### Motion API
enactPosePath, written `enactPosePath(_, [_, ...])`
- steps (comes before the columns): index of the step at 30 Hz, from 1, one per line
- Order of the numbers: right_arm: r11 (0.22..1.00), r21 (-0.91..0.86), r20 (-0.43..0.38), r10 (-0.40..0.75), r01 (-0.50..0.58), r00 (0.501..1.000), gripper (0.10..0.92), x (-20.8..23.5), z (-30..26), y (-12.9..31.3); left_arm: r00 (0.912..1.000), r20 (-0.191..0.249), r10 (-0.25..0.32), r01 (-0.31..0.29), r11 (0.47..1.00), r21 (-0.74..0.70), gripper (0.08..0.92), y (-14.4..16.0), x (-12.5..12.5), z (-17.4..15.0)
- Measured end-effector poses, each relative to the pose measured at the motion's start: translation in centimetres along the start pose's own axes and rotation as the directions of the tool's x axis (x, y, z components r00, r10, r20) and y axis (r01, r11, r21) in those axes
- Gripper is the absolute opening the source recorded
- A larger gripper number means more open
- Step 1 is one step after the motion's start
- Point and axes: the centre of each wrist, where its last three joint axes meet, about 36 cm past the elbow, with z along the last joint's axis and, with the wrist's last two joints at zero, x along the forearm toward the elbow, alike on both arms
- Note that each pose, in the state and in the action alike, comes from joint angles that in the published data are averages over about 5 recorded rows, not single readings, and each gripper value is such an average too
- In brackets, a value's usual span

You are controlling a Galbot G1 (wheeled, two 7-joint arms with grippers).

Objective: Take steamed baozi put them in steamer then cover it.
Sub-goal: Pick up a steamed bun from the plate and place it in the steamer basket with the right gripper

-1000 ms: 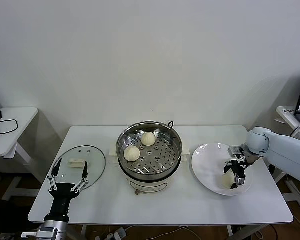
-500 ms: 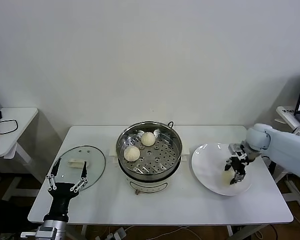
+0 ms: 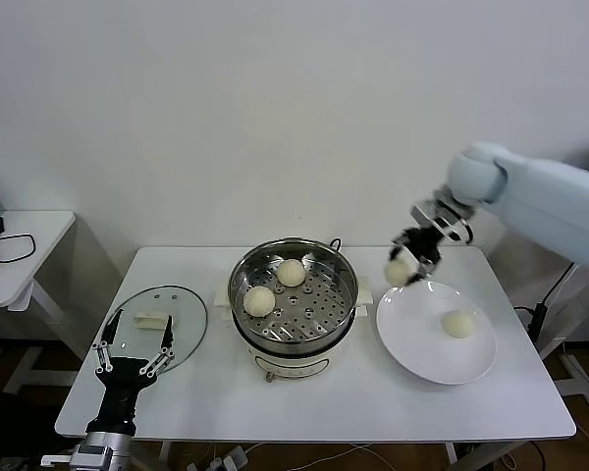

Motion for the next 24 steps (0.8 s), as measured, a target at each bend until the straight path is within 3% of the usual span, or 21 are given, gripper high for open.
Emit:
enactPosePath(5, [0.966,0.260,0.013,-0.008,0.005,1.000,0.638,-0.5,-5.8,-3.2,1.0000,0.001,0.000,0.000,1.000,0.001,0.823,-0.1,0.0,0.0])
enactPosePath(12, [0.826,0.562,0.007,-0.059,0.045,0.998,0.636,-3.2,-12.4,-5.0,1.0000,0.003,-0.002,0.002,1.000,0.000,0.823,0.0,0.0,0.0])
enactPosePath(24, [0.584,0.805,-0.042,-0.120,0.104,0.992,0.636,-8.6,-17.6,-5.7,1.0000,0.001,-0.005,0.005,1.000,0.000,0.823,0.0,0.1,0.0])
